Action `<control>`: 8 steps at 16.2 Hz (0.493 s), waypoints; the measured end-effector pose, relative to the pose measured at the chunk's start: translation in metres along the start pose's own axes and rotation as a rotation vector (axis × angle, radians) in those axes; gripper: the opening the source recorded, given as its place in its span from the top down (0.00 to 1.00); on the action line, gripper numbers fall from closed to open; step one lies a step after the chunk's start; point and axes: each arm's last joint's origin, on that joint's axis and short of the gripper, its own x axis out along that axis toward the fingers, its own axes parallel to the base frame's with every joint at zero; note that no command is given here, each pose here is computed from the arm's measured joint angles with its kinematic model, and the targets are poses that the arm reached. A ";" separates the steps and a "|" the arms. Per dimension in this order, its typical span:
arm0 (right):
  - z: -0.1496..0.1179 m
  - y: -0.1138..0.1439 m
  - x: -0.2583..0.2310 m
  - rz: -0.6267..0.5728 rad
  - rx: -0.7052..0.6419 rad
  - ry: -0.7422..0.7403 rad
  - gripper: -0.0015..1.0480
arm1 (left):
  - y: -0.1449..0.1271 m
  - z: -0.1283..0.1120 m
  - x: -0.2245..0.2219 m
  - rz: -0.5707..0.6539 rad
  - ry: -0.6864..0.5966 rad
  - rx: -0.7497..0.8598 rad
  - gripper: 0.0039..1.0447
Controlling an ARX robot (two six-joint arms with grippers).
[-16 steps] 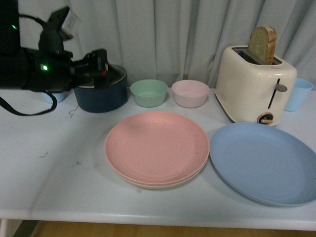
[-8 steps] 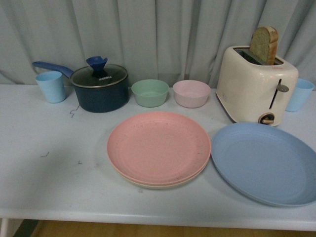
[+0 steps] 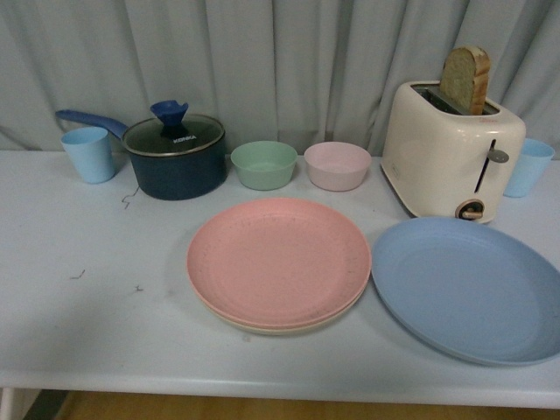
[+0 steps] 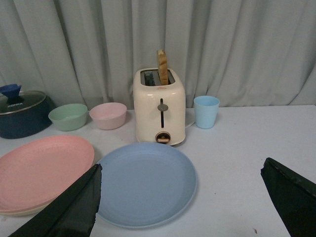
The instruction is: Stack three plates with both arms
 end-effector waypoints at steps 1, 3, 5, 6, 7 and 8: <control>0.000 0.000 0.000 0.000 0.000 0.000 0.06 | 0.000 0.000 -0.002 0.000 -0.010 0.000 0.99; 0.000 0.000 0.000 0.000 0.000 0.000 0.06 | 0.000 -0.001 -0.008 0.000 -0.021 0.000 0.99; 0.000 0.000 0.000 0.000 0.000 0.000 0.06 | 0.000 -0.011 -0.016 0.000 0.003 0.000 0.99; 0.000 0.000 0.000 0.000 0.000 0.000 0.06 | 0.000 -0.012 -0.019 0.000 -0.002 0.000 0.99; 0.000 0.000 0.000 0.000 0.000 0.000 0.06 | 0.000 -0.013 -0.023 0.000 -0.010 0.000 0.99; 0.000 0.000 0.000 0.000 0.000 0.000 0.06 | 0.000 -0.014 -0.026 0.000 -0.011 0.000 0.99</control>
